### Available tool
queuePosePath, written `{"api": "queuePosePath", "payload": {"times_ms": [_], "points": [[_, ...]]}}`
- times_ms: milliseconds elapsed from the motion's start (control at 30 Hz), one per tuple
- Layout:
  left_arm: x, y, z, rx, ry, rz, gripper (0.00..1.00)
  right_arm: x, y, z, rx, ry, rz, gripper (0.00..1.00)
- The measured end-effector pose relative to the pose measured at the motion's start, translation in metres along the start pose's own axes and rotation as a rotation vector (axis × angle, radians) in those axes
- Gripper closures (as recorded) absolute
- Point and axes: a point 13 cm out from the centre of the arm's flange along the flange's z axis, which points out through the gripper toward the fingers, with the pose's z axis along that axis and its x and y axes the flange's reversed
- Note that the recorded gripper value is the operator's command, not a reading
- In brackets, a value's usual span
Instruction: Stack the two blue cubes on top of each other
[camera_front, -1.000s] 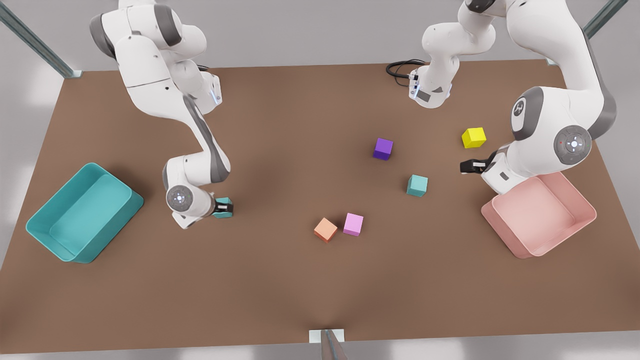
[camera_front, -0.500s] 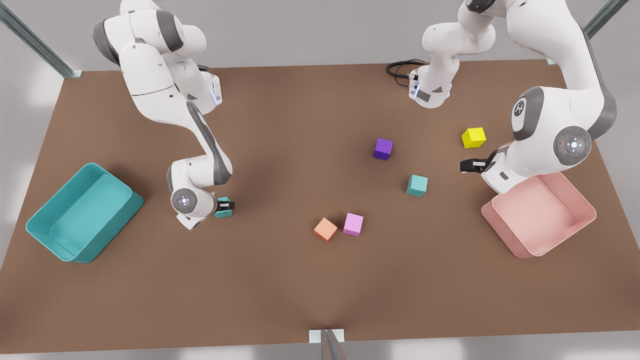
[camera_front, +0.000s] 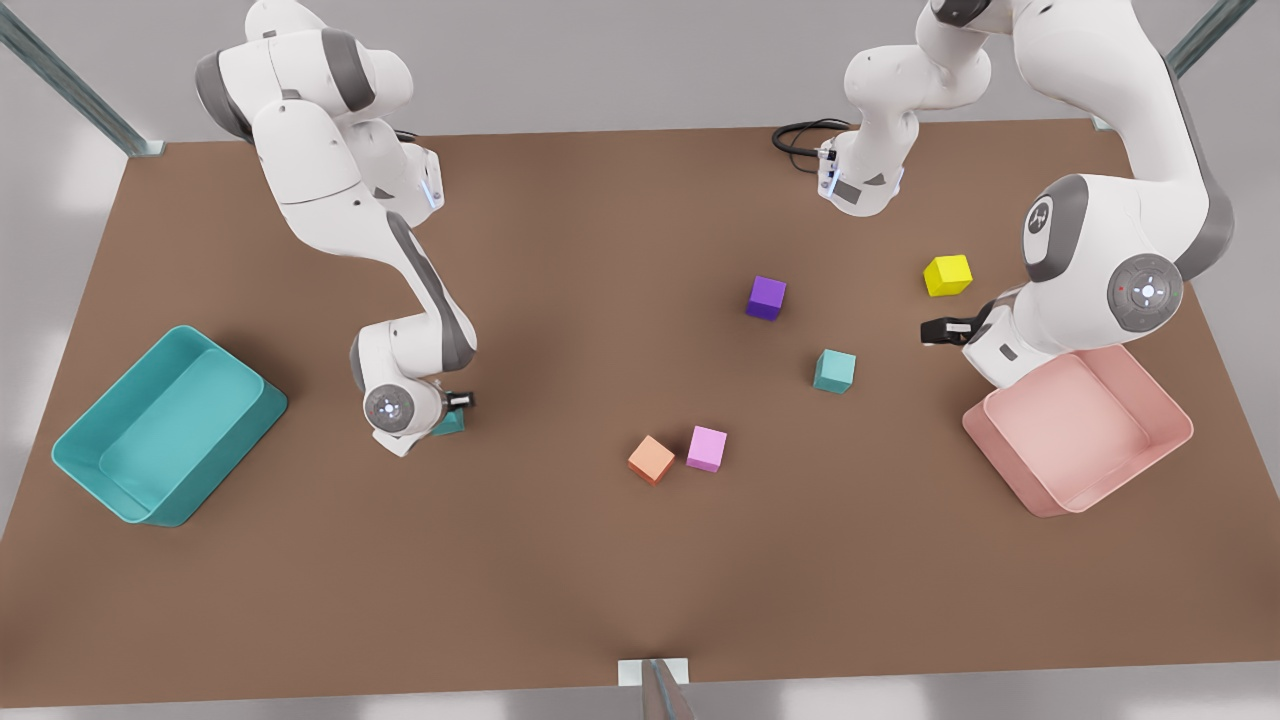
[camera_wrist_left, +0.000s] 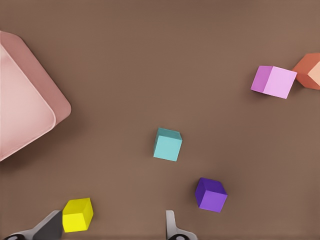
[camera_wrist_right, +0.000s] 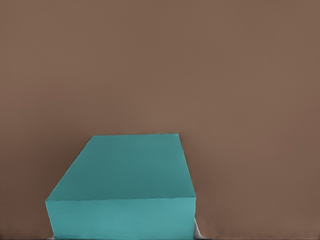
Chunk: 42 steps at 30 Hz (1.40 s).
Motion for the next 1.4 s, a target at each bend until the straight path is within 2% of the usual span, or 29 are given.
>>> {"api": "queuePosePath", "payload": {"times_ms": [67, 133, 233, 333, 467, 567, 667, 767, 833, 900, 933, 967, 1167, 1333, 1400], "points": [[0.0, 0.0, 0.0, 0.0, 0.001, 0.0, 0.0, 0.002, 0.0, 0.003, -0.004, 0.012, -0.009, 0.54], [0.0, 0.0, 0.001, 0.0, 0.001, 0.0, 0.0, 0.001, 0.002, -0.001, -0.011, 0.012, -0.019, 0.61], [0.001, 0.0, 0.0, 0.0, 0.001, 0.0, 0.0, -0.013, 0.014, -0.044, -0.033, -0.04, -0.045, 0.61], [0.002, 0.003, 0.0, 0.001, 0.005, -0.005, 0.0, -0.023, 0.073, -0.097, -0.096, -0.088, -0.094, 0.6], [0.003, 0.002, 0.003, 0.001, 0.016, -0.005, 0.0, 0.001, 0.25, -0.133, -0.187, -0.115, -0.229, 0.6], [0.007, -0.003, 0.018, -0.001, 0.051, 0.003, 0.0, 0.01, 0.347, -0.14, -0.232, -0.128, -0.246, 0.59], [0.011, -0.018, 0.055, -0.008, 0.129, 0.033, 0.0, 0.021, 0.401, -0.112, -0.241, -0.103, -0.204, 0.59], [0.036, -0.052, 0.156, -0.067, 0.246, 0.094, 0.0, 0.029, 0.427, -0.074, -0.237, -0.075, -0.134, 0.59], [0.042, -0.054, 0.217, -0.065, 0.268, 0.094, 0.0, 0.027, 0.434, -0.055, -0.24, -0.066, -0.079, 0.59], [0.035, -0.05, 0.249, -0.046, 0.233, 0.081, 0.0, 0.021, 0.436, -0.041, -0.247, -0.065, -0.023, 0.55], [0.032, -0.046, 0.264, -0.039, 0.216, 0.072, 0.0, 0.018, 0.437, -0.038, -0.251, -0.067, 0.004, 0.2], [0.028, -0.044, 0.274, -0.034, 0.191, 0.068, 0.0, 0.017, 0.438, -0.035, -0.253, -0.069, 0.028, 0.0], [0.004, -0.055, 0.293, -0.021, 0.061, 0.09, 0.0, 0.02, 0.46, -0.057, -0.303, -0.094, 0.122, 0.0], [-0.009, -0.059, 0.315, -0.018, 0.012, 0.101, 0.0, 0.066, 0.449, -0.15, -0.344, -0.121, 0.16, 0.0], [-0.012, -0.06, 0.324, -0.018, 0.007, 0.106, 0.0, 0.07, 0.38, -0.219, -0.374, -0.139, 0.233, 0.0]]}}
